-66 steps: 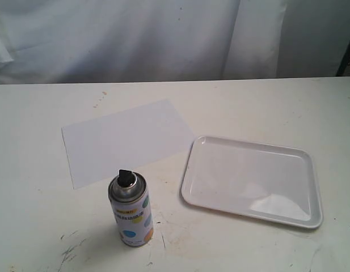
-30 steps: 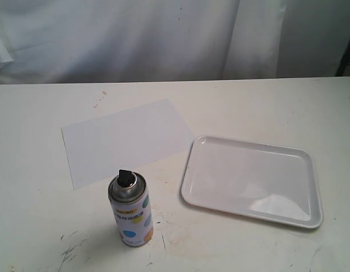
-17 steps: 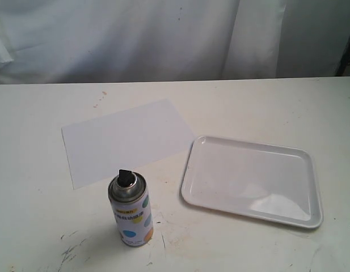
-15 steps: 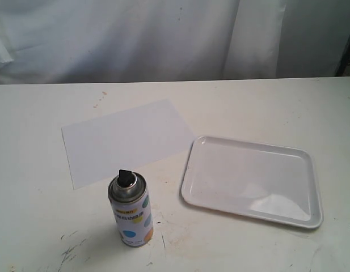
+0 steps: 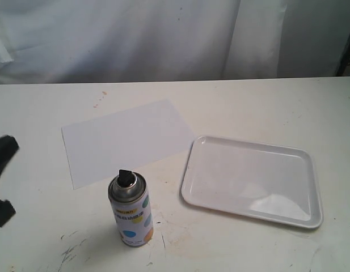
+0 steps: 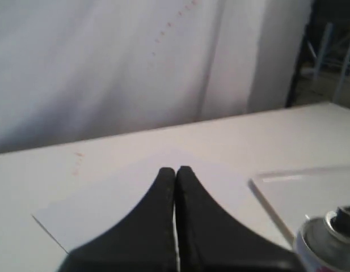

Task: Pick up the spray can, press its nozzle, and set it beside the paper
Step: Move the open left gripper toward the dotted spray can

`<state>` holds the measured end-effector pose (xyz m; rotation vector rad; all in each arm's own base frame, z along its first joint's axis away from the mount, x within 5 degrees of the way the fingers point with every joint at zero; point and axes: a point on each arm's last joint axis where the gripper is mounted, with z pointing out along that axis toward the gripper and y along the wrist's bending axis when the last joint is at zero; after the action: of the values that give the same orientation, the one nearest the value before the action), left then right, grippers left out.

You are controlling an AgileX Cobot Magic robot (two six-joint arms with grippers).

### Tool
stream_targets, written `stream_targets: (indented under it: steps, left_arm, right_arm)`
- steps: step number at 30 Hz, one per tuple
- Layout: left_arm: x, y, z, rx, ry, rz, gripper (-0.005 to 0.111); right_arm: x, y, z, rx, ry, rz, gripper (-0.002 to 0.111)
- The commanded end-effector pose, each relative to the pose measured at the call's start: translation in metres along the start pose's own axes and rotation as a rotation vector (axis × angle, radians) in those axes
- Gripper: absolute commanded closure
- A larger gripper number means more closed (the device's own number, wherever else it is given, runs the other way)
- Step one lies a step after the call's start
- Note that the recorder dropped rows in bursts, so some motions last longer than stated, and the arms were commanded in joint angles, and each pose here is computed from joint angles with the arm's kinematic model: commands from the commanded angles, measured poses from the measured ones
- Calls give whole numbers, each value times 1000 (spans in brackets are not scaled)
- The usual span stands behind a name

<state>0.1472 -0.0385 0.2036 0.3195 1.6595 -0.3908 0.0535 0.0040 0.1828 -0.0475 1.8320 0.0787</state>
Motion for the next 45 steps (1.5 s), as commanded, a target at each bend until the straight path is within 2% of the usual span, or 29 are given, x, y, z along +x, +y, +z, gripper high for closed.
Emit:
stream_targets:
  steps: [1,17,21,27,32,36,38,41,43,45]
  left_arm:
    - [20,-9,4,121,99,-2,107]
    - [57,-21,8,348,364,-24,107]
    - [58,-26,8,421,353,-32,107]
    - [55,-30,10,465,306,-79,107]
    - [55,-30,10,454,325,-179,107]
    - [55,-30,10,457,325,-176,106]
    - [55,-31,9,466,330,-170,102]
    - [55,-31,9,476,333,-165,87]
    - [54,-32,9,484,322,-170,71]
    - [53,-33,9,493,307,-176,47]
  right_arm:
    - [1,0,0,3,-4,3,108]
    - [1,0,0,3,-4,3,108]
    - [1,0,0,3,-4,3,108]
    - [1,0,0,3,-4,3,108]
    - [1,0,0,3,-4,3,108]
    - [1,0,0,3,-4,3,108]
    - [1,0,0,3,-4,3,108]
    - [1,0,0,3,-4,3,108]
    - [1,0,0,3,-4,3,108]
    - [1,0,0,3,-4,3,108]
